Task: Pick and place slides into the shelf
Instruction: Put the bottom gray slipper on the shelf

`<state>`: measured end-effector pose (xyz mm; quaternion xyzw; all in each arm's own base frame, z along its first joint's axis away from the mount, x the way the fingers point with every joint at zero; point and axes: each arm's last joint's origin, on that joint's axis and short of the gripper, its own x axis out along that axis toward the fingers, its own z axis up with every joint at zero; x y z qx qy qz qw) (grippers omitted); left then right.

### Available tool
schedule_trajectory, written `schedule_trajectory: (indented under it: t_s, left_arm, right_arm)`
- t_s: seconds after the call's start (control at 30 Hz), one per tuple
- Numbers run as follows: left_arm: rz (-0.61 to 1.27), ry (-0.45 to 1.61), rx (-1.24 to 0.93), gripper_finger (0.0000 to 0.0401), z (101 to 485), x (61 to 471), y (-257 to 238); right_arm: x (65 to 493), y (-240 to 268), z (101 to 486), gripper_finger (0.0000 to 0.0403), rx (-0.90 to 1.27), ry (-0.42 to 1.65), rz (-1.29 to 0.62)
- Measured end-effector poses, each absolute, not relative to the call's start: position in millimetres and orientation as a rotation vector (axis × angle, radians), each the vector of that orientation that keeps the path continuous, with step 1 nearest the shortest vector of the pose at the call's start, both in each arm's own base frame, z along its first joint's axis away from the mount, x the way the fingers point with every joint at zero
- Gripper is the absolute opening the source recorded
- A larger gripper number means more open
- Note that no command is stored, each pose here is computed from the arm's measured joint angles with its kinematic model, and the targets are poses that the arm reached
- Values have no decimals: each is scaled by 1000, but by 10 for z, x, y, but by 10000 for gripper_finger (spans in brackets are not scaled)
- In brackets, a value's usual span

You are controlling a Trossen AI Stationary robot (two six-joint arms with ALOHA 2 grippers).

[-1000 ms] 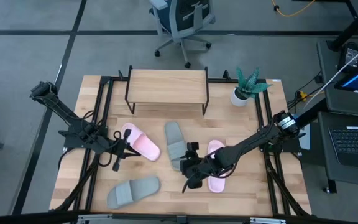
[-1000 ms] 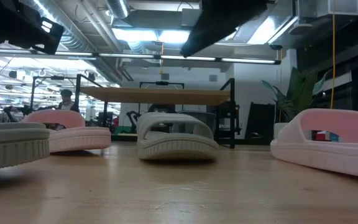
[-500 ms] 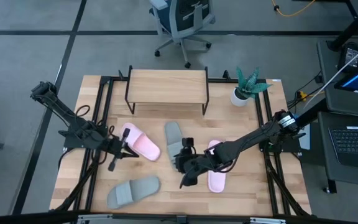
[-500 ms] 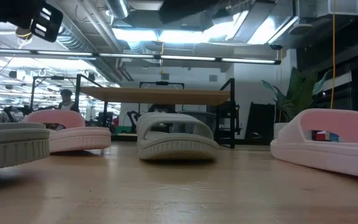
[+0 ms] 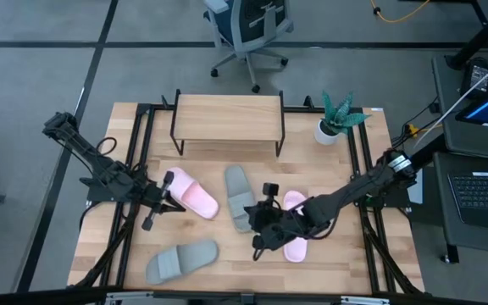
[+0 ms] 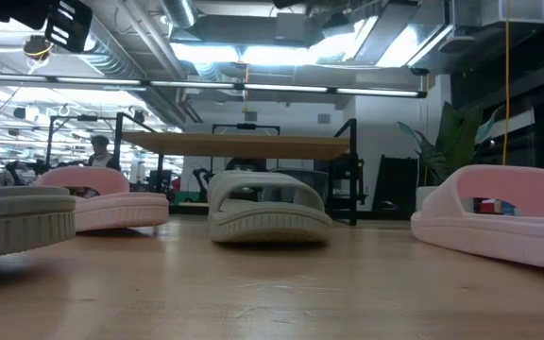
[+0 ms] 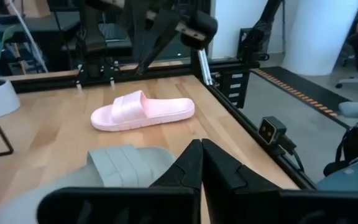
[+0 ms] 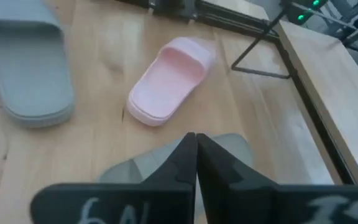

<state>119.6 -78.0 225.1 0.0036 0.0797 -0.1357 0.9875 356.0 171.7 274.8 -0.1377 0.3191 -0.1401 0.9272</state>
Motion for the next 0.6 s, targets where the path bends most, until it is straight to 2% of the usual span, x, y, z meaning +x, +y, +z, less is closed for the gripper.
schedule_trajectory:
  t_s: [0.23,0.47,0.6]
  left_arm:
    - [-277,121,43,0,2296,1159,-751]
    - [-279,69,48,0,2371,1101,-707]
    - [-279,33,30,0,2592,1068,-682]
  right_arm:
    - [3437,1730,2414,12,-236,620,-398]
    - [3408,1700,2580,6,-181,543,-411]
    - [3496,1663,2572,7,-103,482,-420]
